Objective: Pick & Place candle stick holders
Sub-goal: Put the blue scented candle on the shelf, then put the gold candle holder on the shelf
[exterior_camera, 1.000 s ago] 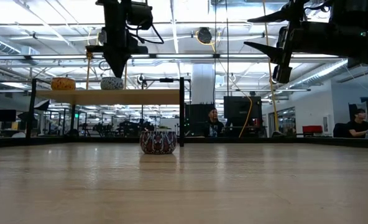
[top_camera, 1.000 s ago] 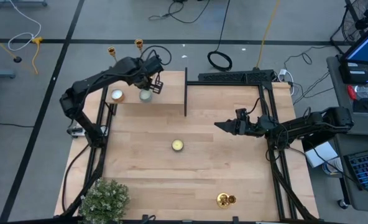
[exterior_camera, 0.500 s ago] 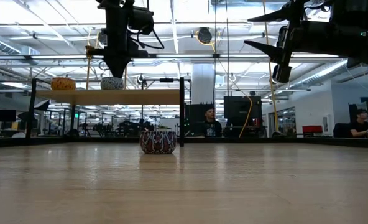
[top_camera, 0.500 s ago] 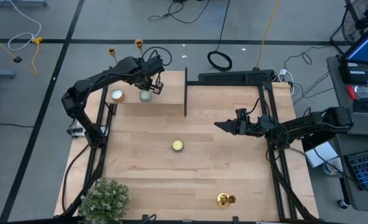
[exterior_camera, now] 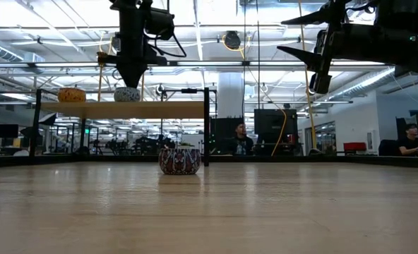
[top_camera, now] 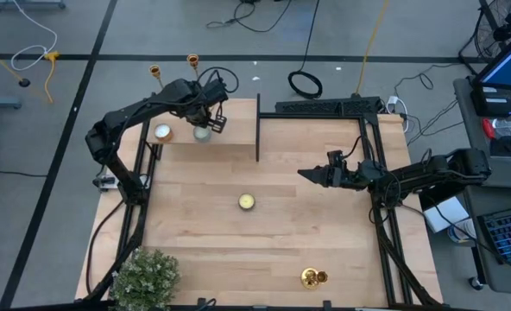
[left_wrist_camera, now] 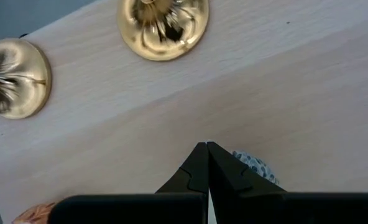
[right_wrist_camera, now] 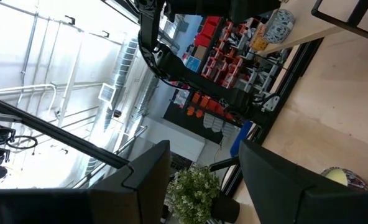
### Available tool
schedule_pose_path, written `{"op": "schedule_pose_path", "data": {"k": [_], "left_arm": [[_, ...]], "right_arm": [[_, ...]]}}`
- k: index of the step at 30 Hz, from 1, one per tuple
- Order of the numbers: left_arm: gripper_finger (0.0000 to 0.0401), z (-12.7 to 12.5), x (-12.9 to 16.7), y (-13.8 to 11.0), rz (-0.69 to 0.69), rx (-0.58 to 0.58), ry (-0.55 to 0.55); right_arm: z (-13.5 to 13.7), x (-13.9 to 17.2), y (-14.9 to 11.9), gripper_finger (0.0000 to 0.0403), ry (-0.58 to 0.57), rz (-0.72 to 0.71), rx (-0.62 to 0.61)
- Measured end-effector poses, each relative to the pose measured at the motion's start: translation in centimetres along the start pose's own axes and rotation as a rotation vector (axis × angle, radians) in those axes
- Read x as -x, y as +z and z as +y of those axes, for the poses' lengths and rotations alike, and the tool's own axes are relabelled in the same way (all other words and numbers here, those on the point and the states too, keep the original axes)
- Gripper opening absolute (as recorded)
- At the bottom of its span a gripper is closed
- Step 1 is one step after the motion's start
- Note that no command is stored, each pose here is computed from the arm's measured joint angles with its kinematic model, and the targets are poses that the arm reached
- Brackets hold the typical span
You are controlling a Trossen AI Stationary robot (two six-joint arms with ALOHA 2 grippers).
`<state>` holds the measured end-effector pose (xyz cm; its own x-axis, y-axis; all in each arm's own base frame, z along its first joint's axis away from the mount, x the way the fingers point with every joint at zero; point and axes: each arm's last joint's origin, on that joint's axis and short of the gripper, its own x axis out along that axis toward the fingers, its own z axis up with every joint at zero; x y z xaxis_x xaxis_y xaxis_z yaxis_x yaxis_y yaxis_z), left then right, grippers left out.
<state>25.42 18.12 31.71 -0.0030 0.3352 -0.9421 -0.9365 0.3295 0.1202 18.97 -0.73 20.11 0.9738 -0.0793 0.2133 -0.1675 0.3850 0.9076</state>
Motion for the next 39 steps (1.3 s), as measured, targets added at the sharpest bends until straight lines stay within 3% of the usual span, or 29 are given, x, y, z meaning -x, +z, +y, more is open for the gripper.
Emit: {"op": "schedule_pose_path", "data": {"k": [16,24,35,39], "left_arm": [[0.0000,0.1,0.0,-0.2,0.018,-0.006,0.006],[0.0000,-0.1,0.0,0.3,-0.052,-0.019,0.023],[0.0000,-3.3,1.3,0.7,-0.182,-0.172,-0.256],[0.0000,-4.7,2.8,0.5,-0.258,-0.243,-0.427]], "right_arm": [[0.0,0.0,0.0,0.0192,0.000,-0.001,-0.003],[0.0,0.0,0.0,0.0192,0.000,0.000,-0.003],[0.0,0.0,0.0,0.0192,0.000,0.000,-0.004],[0.0,0.0,0.0,0.0192,0.000,-0.001,-0.004]]}}
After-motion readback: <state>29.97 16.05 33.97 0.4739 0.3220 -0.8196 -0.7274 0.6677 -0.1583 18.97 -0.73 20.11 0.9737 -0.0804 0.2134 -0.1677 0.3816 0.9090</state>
